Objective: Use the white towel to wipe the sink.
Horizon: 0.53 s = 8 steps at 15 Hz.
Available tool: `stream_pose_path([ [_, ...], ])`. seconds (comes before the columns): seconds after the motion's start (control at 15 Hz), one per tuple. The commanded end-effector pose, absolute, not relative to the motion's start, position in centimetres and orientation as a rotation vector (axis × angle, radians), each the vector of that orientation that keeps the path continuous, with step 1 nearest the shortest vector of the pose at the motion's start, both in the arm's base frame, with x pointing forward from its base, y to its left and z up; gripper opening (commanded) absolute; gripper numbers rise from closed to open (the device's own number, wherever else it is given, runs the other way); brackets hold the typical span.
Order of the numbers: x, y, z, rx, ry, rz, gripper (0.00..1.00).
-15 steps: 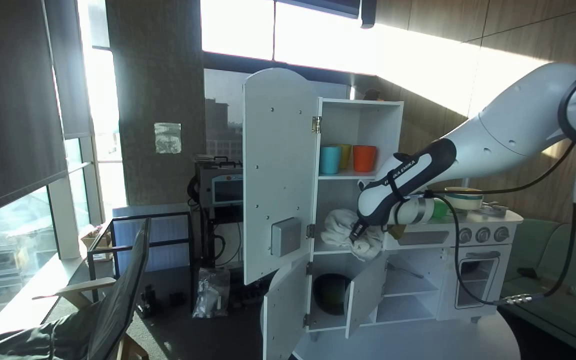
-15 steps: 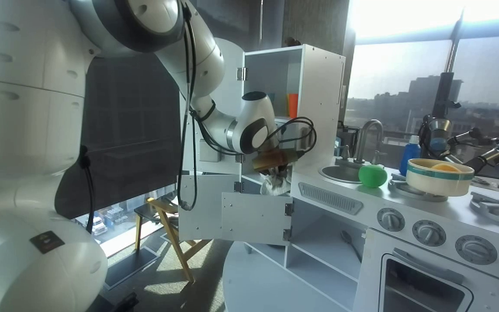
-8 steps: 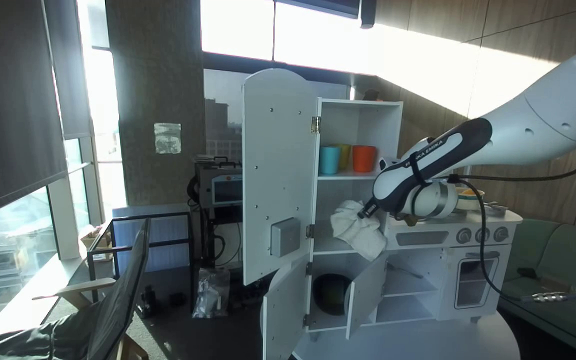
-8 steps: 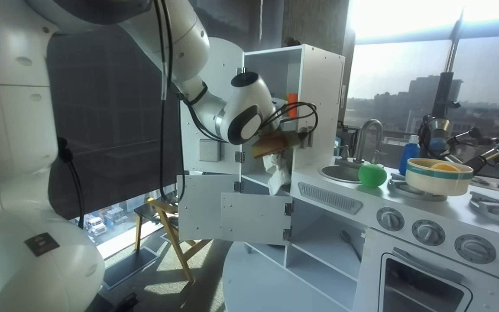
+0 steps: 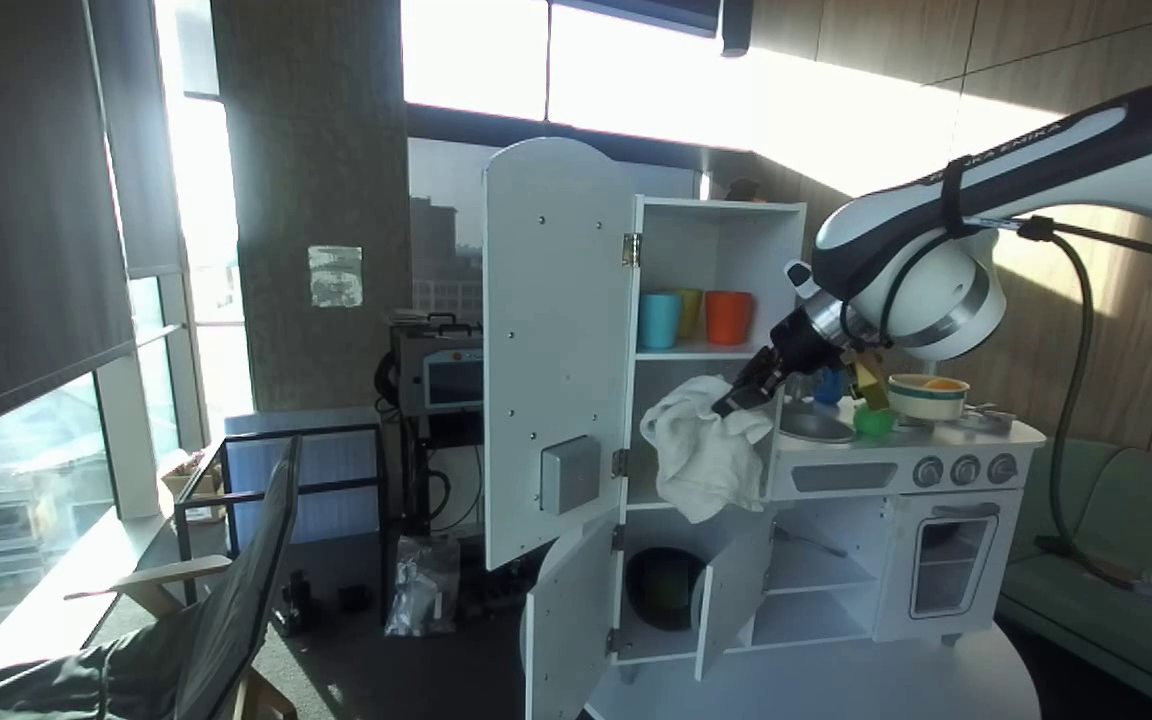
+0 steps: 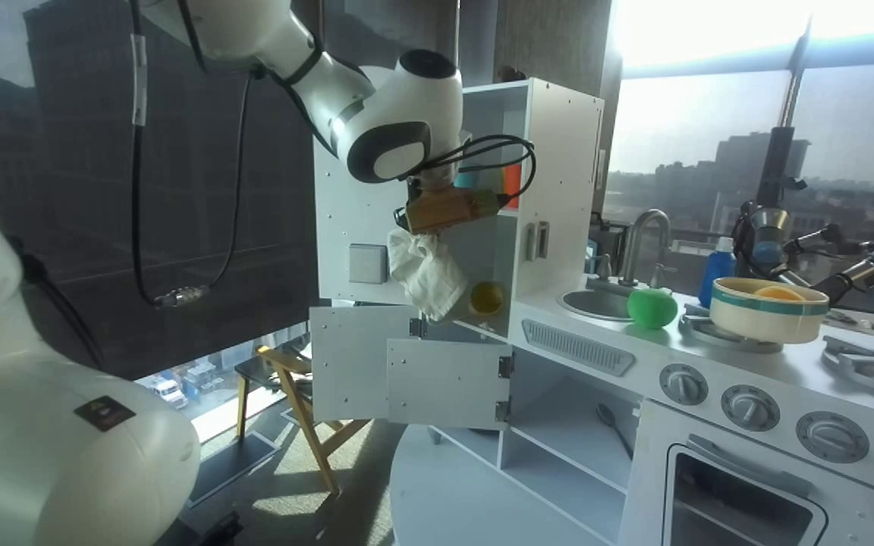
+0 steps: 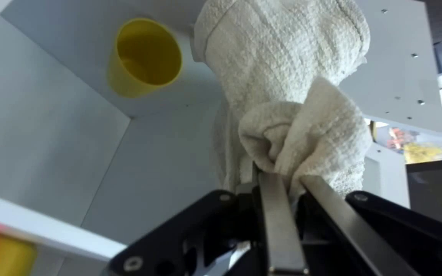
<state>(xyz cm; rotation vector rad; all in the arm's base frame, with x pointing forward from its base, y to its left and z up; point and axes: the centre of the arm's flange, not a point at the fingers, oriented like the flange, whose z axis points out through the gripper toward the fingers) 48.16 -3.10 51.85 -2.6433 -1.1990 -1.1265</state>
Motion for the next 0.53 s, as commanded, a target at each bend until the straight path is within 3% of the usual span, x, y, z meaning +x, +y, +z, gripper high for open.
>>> stream_pose_path([
  [0.0,44.4,-6.1,52.4,-2.652,-1.238,-0.905,0.03],
  [0.27,41.0,-9.7,52.9,-2.823,-1.083,-0.769,0.05],
  [0.47,39.2,-12.8,55.7,-2.947,-0.882,-0.856,0.07],
])
